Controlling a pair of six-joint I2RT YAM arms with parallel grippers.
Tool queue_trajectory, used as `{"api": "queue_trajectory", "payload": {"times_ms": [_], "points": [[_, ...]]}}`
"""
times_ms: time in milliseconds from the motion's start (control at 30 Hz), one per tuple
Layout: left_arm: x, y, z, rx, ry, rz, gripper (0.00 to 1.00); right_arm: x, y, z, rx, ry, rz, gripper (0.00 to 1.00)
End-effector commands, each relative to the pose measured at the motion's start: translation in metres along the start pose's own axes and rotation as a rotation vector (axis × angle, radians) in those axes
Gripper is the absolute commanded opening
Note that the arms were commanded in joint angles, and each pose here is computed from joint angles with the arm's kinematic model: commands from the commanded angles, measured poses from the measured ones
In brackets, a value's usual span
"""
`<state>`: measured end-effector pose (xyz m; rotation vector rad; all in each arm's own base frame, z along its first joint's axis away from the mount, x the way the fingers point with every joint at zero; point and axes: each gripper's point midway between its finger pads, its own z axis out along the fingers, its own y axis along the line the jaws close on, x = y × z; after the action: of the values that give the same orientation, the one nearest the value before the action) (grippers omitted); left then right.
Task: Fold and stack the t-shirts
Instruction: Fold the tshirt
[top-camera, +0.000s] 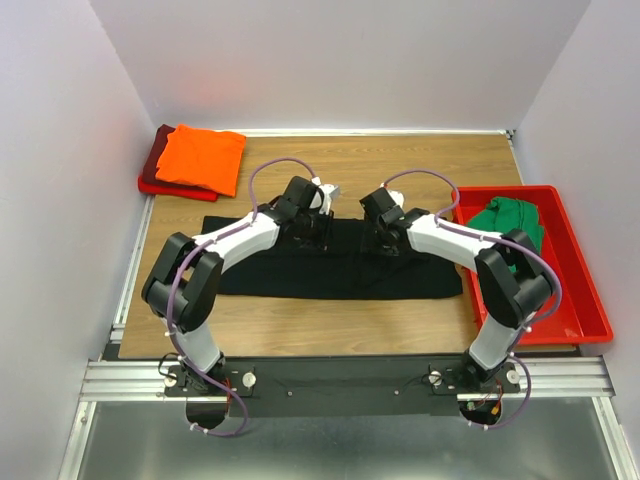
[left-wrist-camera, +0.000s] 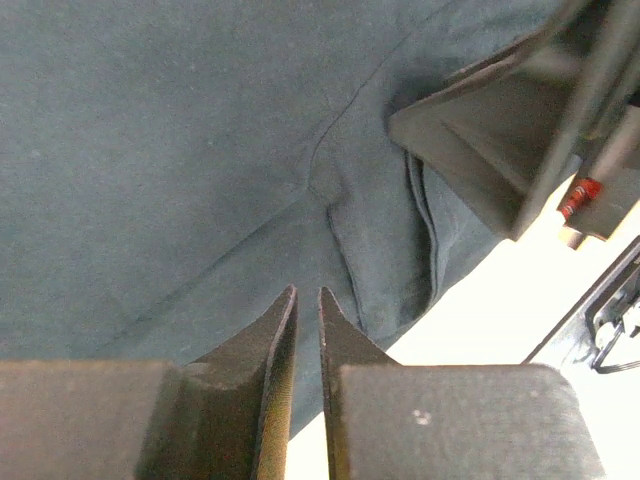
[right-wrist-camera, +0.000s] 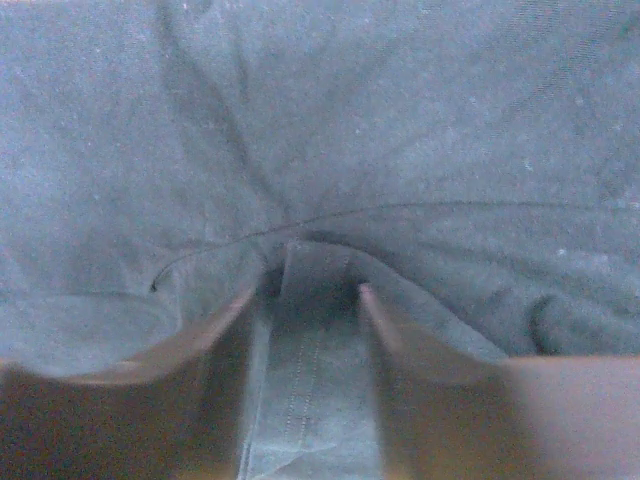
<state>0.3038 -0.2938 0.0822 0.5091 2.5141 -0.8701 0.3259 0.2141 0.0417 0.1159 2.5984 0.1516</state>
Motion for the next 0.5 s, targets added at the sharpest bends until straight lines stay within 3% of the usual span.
{"api": "queue_trajectory", "payload": {"times_ms": [0,100,267,467], "points": [[-0.021,-0.004,-0.019,-0.014,-0.064,0.069,0.23,-0.011,0.004,0.003,-0.003,-0.059,0.011,0.62],[-0.025,-0.008,-0.024,-0.008,-0.079,0.079,0.24,-0.026,0.005,-0.012,-0.012,-0.115,0.018,0.69],[-0.03,-0.014,-0.028,0.009,-0.097,0.081,0.24,-0.052,0.001,-0.053,-0.034,-0.219,0.063,0.69],[-0.026,-0.009,-0.03,-0.017,-0.101,0.072,0.24,-0.026,-0.034,-0.071,0.038,-0.214,0.146,0.58]]}}
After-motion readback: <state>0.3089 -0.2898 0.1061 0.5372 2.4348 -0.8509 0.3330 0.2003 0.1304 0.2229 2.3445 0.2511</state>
